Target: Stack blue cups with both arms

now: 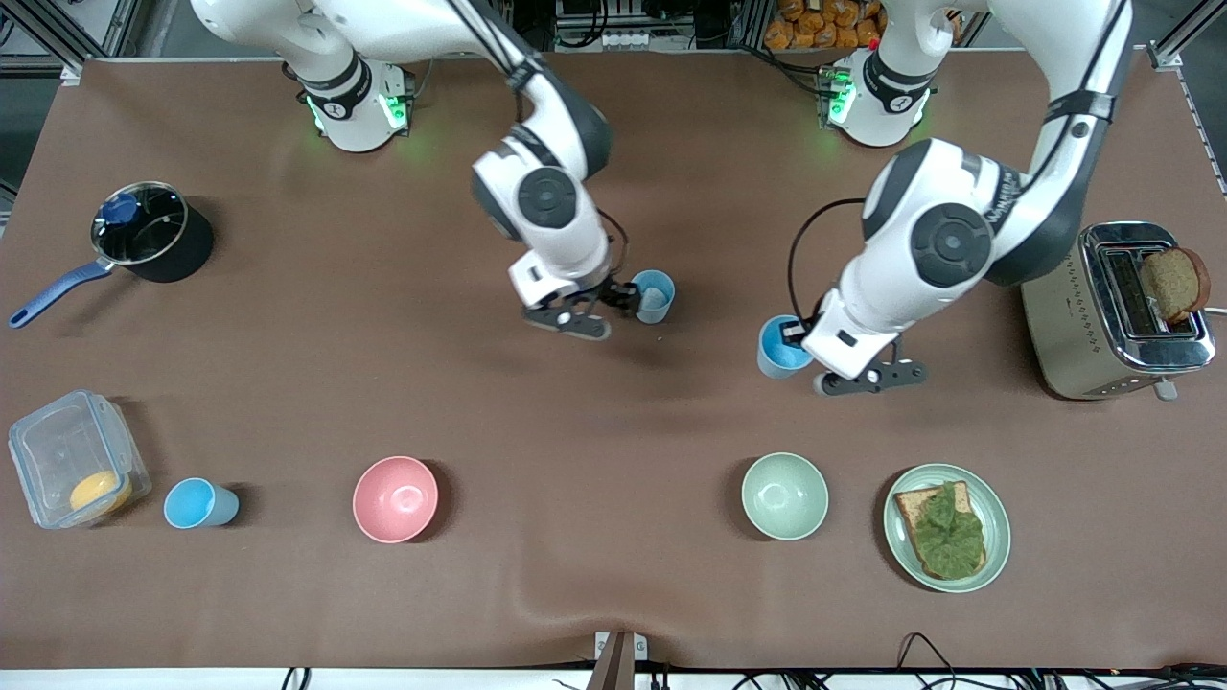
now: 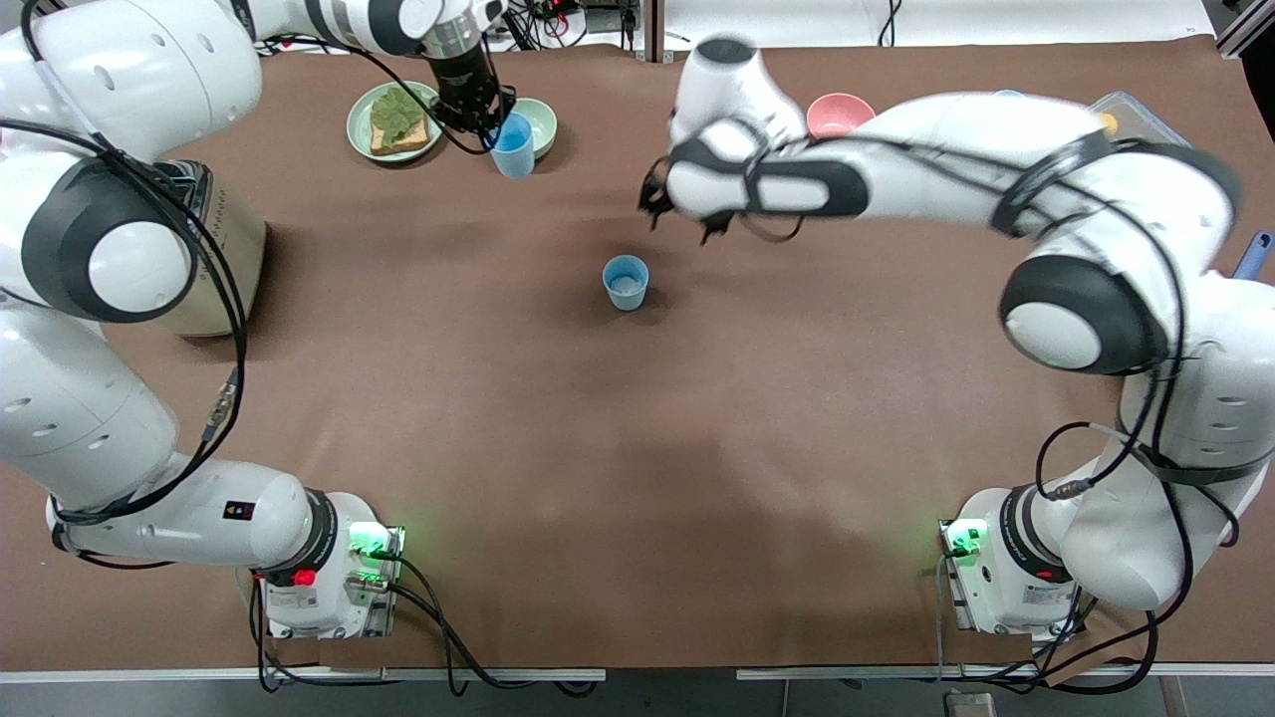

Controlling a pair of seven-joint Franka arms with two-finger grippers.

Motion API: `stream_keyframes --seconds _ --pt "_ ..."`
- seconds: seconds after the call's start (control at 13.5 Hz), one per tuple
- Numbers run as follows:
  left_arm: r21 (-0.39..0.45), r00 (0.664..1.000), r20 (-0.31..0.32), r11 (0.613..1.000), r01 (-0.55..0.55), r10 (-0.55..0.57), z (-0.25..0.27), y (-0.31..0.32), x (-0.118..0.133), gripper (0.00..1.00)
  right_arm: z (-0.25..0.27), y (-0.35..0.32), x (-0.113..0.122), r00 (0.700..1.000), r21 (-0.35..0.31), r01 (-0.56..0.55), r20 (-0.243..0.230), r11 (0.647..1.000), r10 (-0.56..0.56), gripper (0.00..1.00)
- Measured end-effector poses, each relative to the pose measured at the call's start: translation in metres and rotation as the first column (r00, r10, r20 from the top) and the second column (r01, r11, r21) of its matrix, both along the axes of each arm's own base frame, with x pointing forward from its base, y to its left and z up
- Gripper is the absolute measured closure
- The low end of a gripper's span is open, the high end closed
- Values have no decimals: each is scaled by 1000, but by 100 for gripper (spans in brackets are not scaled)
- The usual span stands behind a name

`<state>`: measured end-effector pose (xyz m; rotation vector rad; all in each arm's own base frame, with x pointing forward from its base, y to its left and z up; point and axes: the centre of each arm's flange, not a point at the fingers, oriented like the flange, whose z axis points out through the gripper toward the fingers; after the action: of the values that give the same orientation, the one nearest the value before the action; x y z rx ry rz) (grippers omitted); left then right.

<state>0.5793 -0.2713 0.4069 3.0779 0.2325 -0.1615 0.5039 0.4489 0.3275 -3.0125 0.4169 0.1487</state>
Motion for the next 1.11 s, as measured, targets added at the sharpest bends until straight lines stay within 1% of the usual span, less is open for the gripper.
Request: stream_keyframes --seconds 0.15,0.3,0.44,0.52,0.59,0.74,0.81,0.89,0.96,1.11 --pt "1 1000 -6 1000 -15 15 -1 -21 -10 97 41 -47 26 998 -10 -51 -28 999 50 10" --pt "5 1000 -13 1000 -19 19 -3 -44 -22 97 74 -100 45 993 -5 -113 -43 994 113 9" --pt "6 1000 -12 1000 -15 15 -4 -68 -36 97 101 -162 59 981 9 -188 -48 982 189 7" --pt "3 1000 -6 1000 -13 13 -3 -80 -42 97 115 -195 61 975 16 -214 -60 977 214 7" --pt "1 1000 -2 1000 -19 19 -3 -93 -50 97 132 -225 60 971 22 -225 -75 974 226 7" --pt "4 1000 -4 1000 -21 21 -7 -114 -65 97 169 -266 50 967 34 -242 -75 970 244 7" --pt "5 1000 -5 1000 -20 20 -12 -124 -73 97 186 -284 44 963 40 -259 -65 965 262 4" --pt "4 1000 -3 1000 -24 24 -19 -133 -81 97 200 -303 39 961 45 -272 -47 961 274 4" --pt "0 1000 1 1000 -26 26 -27 -140 -89 97 211 -325 33 958 49 -283 -27 958 284 0" --pt "-8 1000 8 1000 -20 20 -43 -149 -101 97 223 -360 19 959 51 -282 -4 958 282 0"
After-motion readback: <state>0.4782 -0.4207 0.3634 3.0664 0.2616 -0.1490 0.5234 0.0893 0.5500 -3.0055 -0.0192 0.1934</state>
